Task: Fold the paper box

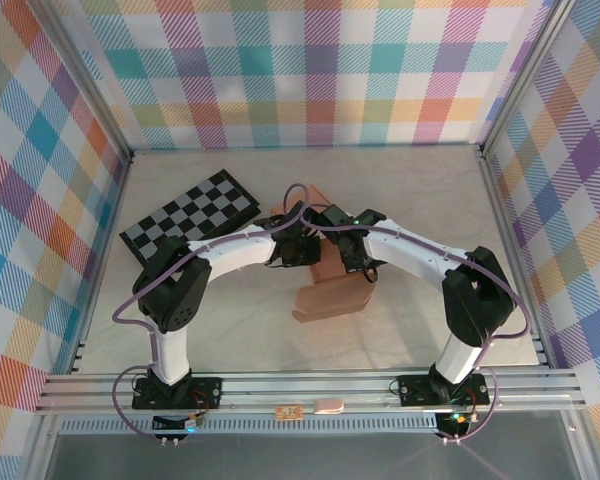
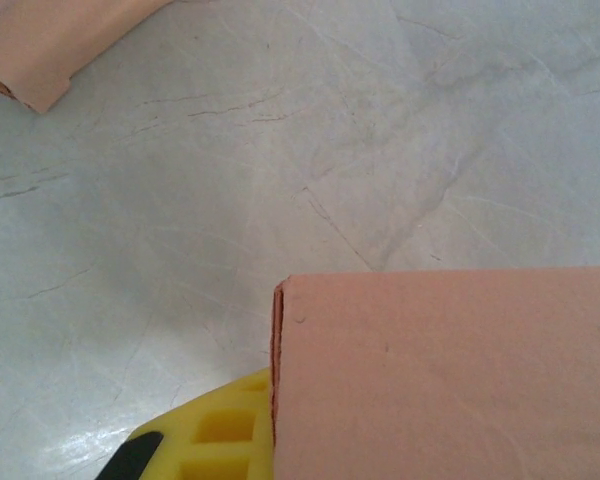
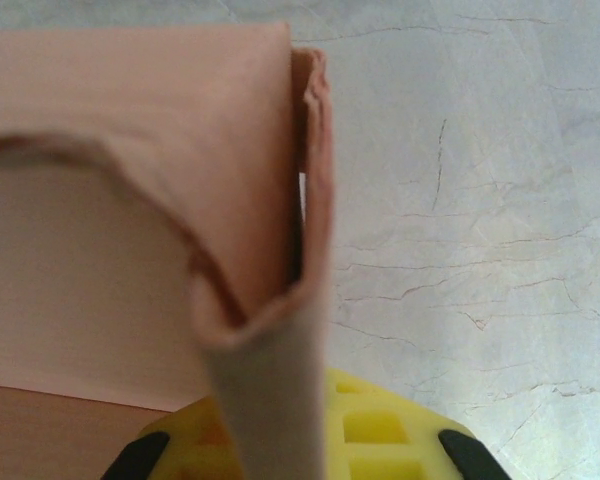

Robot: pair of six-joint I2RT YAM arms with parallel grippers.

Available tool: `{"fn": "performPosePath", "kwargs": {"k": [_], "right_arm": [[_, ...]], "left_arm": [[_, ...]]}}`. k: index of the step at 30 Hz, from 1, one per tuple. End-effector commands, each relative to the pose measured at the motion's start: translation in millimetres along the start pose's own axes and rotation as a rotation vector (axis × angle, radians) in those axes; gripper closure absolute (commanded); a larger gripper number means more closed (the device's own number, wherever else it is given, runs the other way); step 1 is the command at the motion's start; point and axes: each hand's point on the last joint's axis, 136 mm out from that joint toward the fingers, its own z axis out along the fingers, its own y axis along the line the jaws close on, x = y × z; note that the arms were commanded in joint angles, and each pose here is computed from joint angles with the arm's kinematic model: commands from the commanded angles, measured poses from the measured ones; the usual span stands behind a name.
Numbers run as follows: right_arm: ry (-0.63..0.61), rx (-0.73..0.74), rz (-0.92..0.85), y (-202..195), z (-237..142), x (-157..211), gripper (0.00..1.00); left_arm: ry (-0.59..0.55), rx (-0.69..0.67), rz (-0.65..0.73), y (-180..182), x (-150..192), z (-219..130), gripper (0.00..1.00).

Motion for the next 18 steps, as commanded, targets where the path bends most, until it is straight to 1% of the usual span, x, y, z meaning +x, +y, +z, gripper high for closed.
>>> {"fn": "performPosePath", "kwargs": {"k": [1, 2, 3, 4, 6, 8, 11, 13, 15, 18], "right_arm": [[0.005, 0.031, -0.008, -5, -3, 0, 1.0], [0.004, 0.03, -0.008, -5, -3, -1, 1.0], [0.003, 0.027, -0.008, -4, -3, -1, 1.0], [0.003, 0.025, -0.007, -4, -3, -1, 1.0], [0.005, 0.025, -0.007, -4, -3, -1, 1.0], [0.005, 0.023, -0.007, -4, -3, -1, 1.0], [0.008, 0.018, -0.002, -3, -2, 0, 1.0], [0.013, 0.018, -0.004, -3, -1, 2, 1.0], [0.014, 0.015, -0.004, -2, -1, 2, 1.0], [0.013, 0.013, -0.006, -1, -1, 1, 1.0]], "left_arm": [[0.028, -0.151, -0.001, 26, 11, 4, 1.0], [0.023, -0.142, -0.003, 23, 10, 2, 0.91], [0.01, -0.128, -0.006, 19, 7, -1, 0.79], [-0.004, -0.105, -0.009, 14, 4, -6, 0.72], [-0.026, -0.056, -0.01, 3, -3, -18, 0.61], [-0.048, 0.004, -0.01, -10, -10, -29, 0.53], [-0.059, 0.115, -0.02, -27, -15, -38, 0.47], [-0.048, 0.137, -0.026, -29, -16, -38, 0.46], [-0.04, 0.164, -0.03, -30, -17, -35, 0.47], [-0.02, 0.167, -0.029, -27, -16, -29, 0.52]]}}
